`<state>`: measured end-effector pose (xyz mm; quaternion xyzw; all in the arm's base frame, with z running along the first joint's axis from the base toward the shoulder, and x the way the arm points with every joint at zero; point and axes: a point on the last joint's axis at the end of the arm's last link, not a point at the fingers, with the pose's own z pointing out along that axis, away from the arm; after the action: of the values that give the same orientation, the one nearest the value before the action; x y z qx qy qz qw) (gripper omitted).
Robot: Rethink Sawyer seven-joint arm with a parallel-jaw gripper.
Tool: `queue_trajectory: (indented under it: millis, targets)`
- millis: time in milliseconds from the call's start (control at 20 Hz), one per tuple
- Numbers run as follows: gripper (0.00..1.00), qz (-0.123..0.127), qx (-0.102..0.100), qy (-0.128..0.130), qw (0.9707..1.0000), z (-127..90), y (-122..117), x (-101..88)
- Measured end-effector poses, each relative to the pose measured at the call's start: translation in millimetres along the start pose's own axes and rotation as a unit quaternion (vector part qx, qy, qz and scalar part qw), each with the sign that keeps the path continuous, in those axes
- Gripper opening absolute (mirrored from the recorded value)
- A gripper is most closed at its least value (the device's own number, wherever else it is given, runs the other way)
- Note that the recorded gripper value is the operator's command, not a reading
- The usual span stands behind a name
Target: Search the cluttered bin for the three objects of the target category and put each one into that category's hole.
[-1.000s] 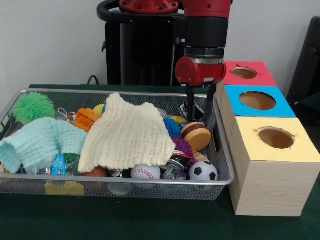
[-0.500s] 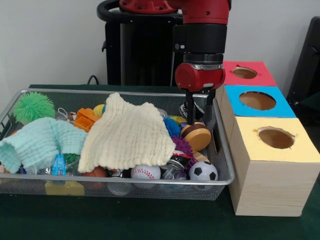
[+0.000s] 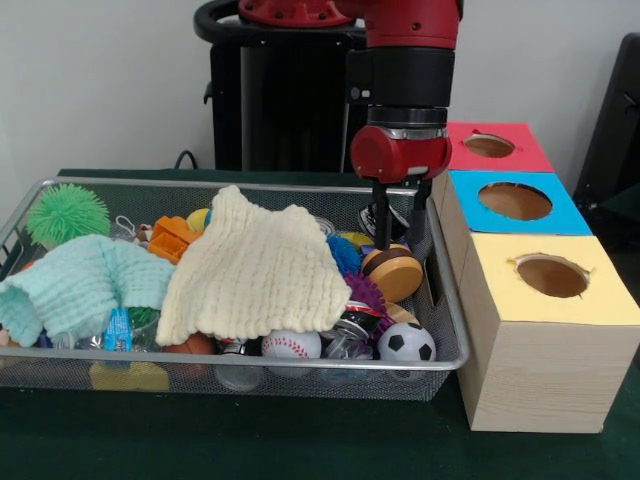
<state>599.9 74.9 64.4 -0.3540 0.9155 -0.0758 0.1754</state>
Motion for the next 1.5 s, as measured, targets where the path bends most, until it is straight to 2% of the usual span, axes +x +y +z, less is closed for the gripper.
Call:
queue_trajectory:
  millis: [600, 950, 1250, 1500]
  targets:
    - [1.00, -0.003, 0.008, -0.006, 0.9999, -7, -4, -6.8]
    - [1.00, -0.015, 0.017, -0.009, 0.9997, -16, -1, -15.4]
    - [1.00, -0.039, 0.036, -0.006, 0.9986, -25, 5, -21.3]
    - [1.00, -0.066, 0.066, -0.002, 0.9956, -34, 3, -24.0]
